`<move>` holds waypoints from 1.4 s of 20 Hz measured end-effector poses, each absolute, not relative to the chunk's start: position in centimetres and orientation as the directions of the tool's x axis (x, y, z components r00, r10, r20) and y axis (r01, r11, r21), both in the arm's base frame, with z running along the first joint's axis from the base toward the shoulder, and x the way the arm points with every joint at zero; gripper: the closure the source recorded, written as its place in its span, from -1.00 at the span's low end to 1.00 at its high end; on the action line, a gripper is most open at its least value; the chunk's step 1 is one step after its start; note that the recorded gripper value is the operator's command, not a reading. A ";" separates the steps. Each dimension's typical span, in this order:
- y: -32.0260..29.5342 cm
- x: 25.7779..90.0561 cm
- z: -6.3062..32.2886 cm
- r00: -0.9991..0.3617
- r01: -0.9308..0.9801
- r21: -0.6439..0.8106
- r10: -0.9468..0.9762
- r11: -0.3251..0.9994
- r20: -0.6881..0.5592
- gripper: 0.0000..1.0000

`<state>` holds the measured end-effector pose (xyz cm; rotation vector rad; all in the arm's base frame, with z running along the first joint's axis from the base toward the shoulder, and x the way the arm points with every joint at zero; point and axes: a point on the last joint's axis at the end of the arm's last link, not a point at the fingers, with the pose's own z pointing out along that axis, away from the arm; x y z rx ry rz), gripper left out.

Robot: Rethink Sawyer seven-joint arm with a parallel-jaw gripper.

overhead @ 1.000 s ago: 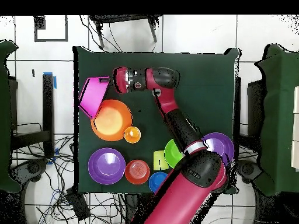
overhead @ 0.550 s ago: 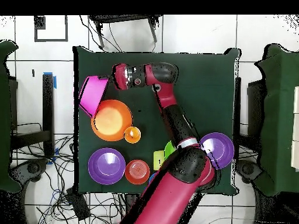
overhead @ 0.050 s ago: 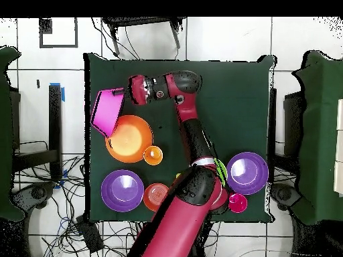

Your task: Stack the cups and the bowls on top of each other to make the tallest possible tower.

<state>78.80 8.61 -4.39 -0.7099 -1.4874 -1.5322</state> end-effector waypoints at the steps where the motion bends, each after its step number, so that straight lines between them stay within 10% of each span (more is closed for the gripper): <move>1: 8.6 78.9 -4.3 -0.468 0.868 0.490 -0.195 0.083 0.862 1.00; 28: 6.8 83.0 1.8 -0.578 0.804 0.592 -0.155 0.060 0.801 1.00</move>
